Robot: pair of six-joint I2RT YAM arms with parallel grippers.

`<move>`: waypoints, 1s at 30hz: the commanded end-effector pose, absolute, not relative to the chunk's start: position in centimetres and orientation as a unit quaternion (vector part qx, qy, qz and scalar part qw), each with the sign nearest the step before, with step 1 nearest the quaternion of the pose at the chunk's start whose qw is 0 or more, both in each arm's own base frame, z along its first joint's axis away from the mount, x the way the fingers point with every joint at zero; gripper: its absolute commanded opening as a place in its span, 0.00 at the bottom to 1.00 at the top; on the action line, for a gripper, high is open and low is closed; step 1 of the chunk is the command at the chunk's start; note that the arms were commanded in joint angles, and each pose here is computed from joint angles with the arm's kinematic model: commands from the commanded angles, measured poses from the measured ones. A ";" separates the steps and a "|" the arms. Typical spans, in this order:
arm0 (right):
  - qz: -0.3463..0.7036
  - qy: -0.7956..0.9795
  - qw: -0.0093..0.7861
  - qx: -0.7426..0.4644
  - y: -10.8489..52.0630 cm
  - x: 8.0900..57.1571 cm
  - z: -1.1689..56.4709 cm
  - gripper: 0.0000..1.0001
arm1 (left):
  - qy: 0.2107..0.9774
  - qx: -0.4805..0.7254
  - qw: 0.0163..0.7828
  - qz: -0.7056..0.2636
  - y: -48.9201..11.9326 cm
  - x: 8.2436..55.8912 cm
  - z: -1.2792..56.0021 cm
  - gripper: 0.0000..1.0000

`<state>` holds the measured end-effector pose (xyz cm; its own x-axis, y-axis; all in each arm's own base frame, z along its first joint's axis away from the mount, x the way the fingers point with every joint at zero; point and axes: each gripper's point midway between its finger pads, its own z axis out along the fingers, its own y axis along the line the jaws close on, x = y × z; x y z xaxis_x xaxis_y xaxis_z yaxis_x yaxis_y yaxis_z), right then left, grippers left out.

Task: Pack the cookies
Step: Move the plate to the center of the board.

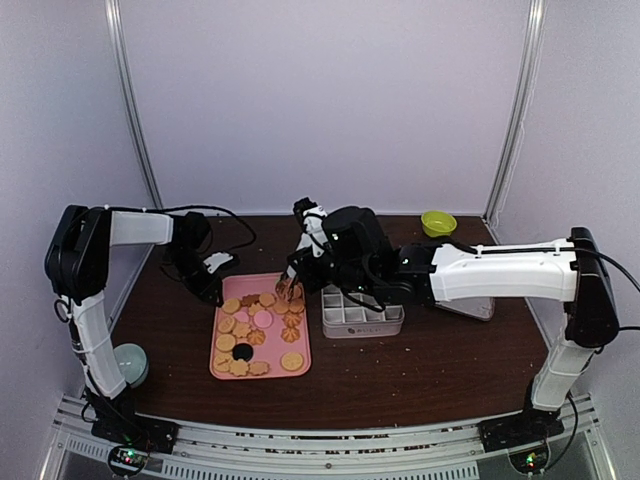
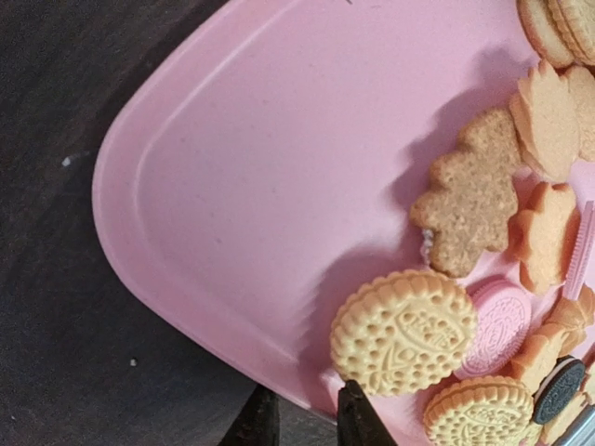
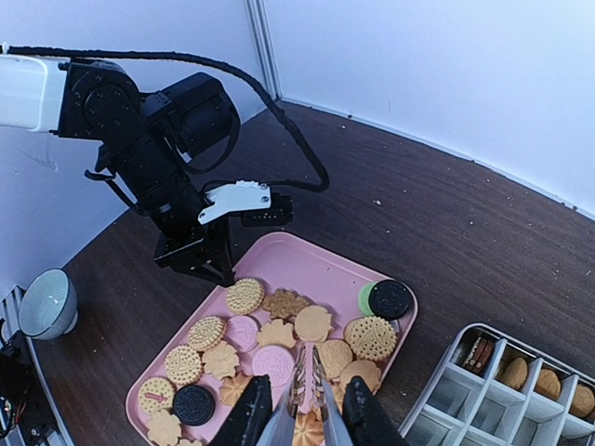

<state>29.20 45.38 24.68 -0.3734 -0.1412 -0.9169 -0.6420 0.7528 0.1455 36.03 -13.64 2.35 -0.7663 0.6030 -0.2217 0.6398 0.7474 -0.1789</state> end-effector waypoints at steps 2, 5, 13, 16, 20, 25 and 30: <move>0.258 0.775 0.527 -0.234 45.3 28.4 26.9 0.26 | 0.913 0.363 0.065 -0.175 -17.0 33.5 3.0 0.24; 0.260 0.777 0.522 -0.238 46.1 27.9 26.2 0.26 | 0.908 0.366 0.058 -0.197 -17.7 32.8 3.5 0.23; 0.251 0.781 0.514 -0.251 48.8 26.8 24.4 0.29 | 0.900 0.372 0.051 -0.223 -17.4 30.6 5.5 0.21; 0.238 0.782 0.517 -0.255 49.4 26.4 23.8 0.30 | 0.905 0.354 0.056 -0.228 -16.2 30.4 7.1 0.22; 0.219 0.785 0.521 -0.254 49.9 26.4 23.0 0.34 | 0.912 0.331 0.077 -0.231 -14.3 30.5 9.3 0.29; 0.206 0.785 0.529 -0.250 50.1 26.8 22.6 0.38 | 0.919 0.300 0.104 -0.232 -11.6 30.9 11.2 0.39; 0.194 0.785 0.532 -0.252 50.5 27.0 22.0 0.40 | 0.923 0.284 0.116 -0.234 -9.9 30.6 11.9 0.41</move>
